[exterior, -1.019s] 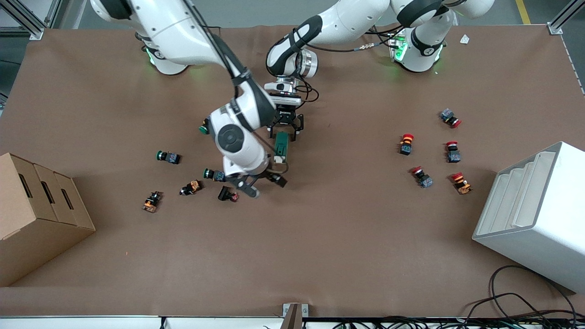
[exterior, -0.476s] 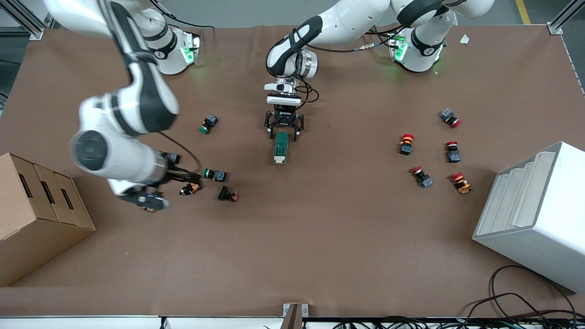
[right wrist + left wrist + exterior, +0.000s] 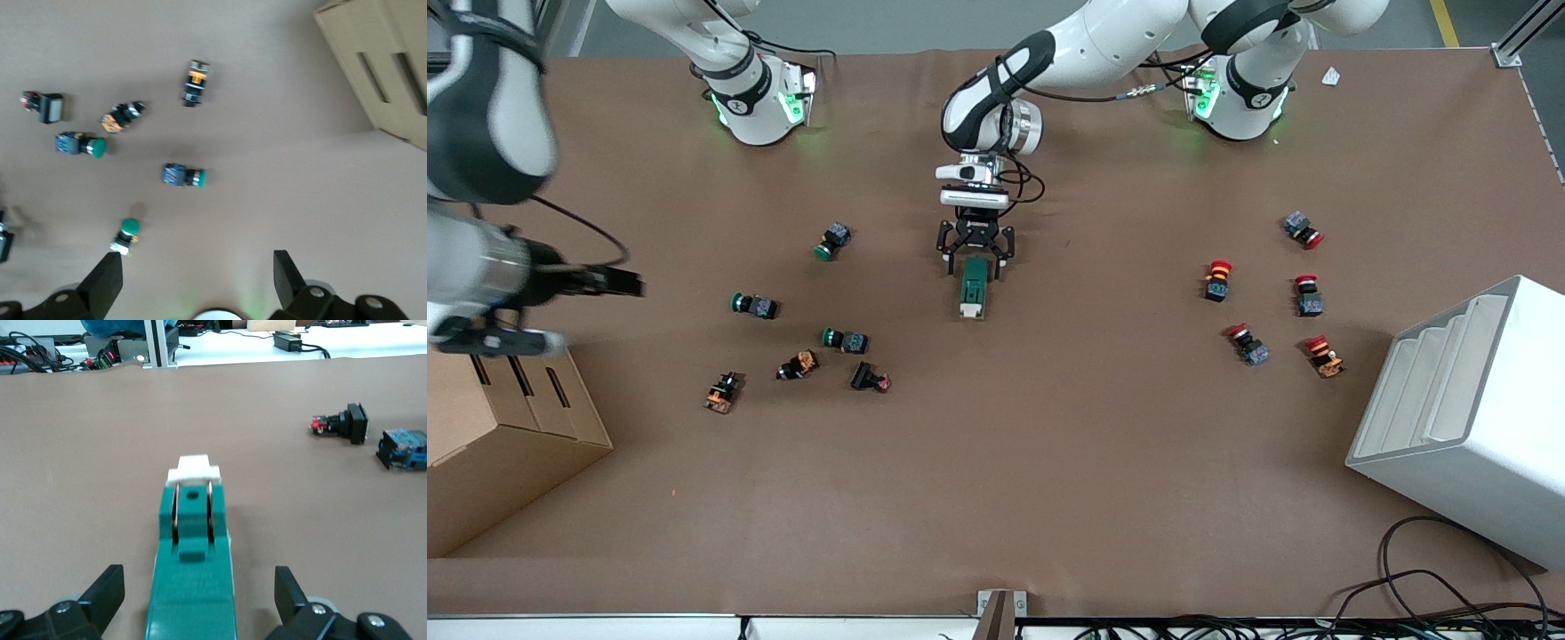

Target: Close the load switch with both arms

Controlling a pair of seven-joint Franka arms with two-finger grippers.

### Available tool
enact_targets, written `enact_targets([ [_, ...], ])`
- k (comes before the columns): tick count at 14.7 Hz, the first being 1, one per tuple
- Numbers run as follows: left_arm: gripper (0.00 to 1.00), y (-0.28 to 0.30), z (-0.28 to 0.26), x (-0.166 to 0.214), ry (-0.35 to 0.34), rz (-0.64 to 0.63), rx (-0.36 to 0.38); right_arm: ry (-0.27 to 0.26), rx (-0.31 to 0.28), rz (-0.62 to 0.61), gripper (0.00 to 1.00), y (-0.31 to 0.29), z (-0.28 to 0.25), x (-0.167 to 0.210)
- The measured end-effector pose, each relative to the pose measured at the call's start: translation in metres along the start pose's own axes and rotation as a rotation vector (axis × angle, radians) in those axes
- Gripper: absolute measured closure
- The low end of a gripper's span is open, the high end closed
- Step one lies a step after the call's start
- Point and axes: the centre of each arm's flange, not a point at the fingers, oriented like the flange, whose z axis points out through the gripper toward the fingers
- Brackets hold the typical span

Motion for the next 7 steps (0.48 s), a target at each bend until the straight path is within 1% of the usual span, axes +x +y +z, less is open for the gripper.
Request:
enact_targets([
  [1,0.0,0.003,0.001,0.008,-0.012,-0.003,0.023,0.0,-0.018,-0.003,0.0,0.016,-0.01,-0.004],
  [3,0.0,0.012,-0.001,0.027,-0.046,-0.021,0.068,0.01,-0.049,0.001,0.0,0.028,-0.029,-0.011],
  [5,0.0,0.026,-0.009,0.05,-0.079,-0.057,0.094,0.02,-0.057,-0.002,0.0,0.025,-0.045,-0.016],
  [7,0.0,0.04,-0.018,0.078,-0.127,-0.085,0.124,0.024,-0.059,-0.011,0.0,0.019,-0.055,-0.02],
])
